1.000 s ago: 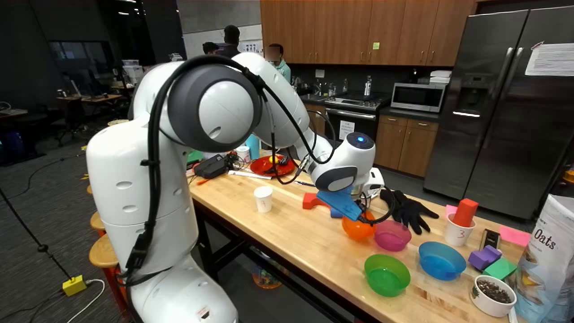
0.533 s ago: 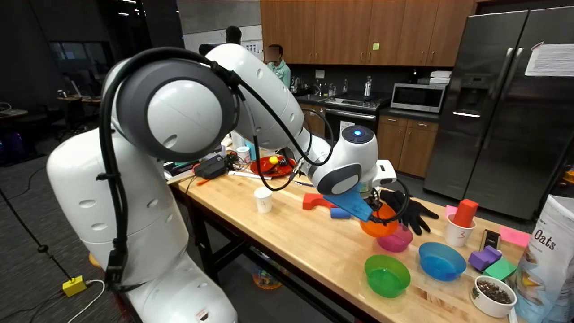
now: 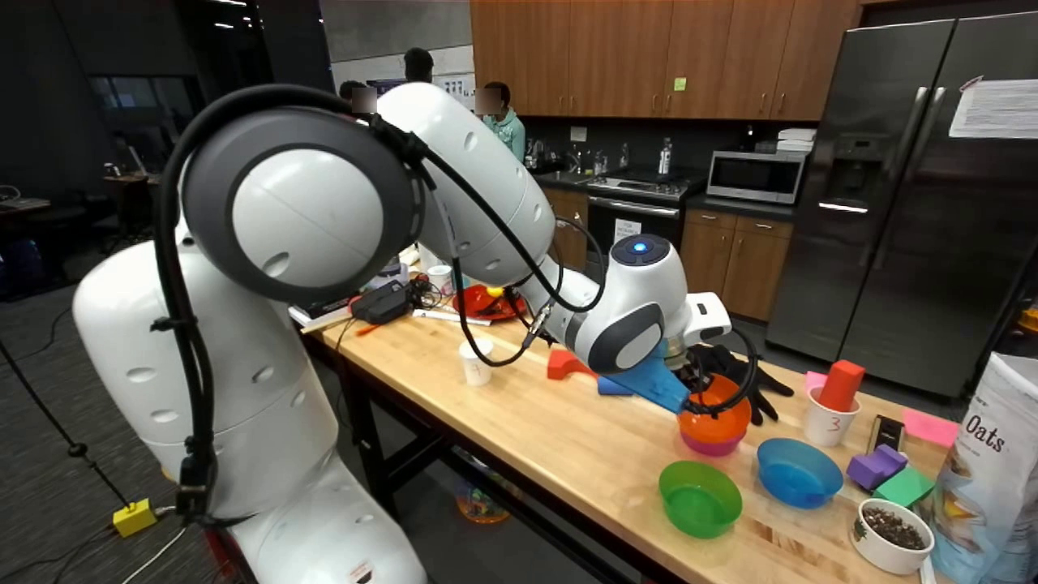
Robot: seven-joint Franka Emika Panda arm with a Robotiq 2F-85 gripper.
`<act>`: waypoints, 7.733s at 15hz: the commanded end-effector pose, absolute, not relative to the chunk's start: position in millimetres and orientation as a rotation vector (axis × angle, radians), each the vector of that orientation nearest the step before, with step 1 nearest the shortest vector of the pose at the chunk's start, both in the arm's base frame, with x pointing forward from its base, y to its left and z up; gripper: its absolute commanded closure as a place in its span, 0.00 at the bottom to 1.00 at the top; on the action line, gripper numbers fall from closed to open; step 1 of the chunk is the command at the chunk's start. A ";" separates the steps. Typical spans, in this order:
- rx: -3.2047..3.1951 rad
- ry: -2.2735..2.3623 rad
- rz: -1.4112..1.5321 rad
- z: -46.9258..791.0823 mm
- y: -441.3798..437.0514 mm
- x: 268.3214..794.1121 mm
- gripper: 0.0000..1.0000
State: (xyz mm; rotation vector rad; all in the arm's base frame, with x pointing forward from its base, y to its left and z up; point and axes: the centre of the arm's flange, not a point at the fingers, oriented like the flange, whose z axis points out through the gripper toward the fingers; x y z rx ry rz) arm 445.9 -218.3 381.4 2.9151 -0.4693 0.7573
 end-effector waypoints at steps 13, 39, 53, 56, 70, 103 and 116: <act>2.859 -0.356 0.823 341.7 -206.5 458.7 0.99; 2.739 -0.363 0.936 366.7 -219.8 434.5 0.99; 2.807 -0.359 0.934 374.9 -258.5 457.7 0.99; 2.872 -0.331 0.905 369.9 -245.1 472.0 0.99; 2.957 -0.370 0.784 335.9 -250.9 472.5 0.41; 2.708 -0.635 0.832 357.2 -270.0 425.7 0.28; 2.812 -0.761 0.773 336.5 -241.4 437.8 1.00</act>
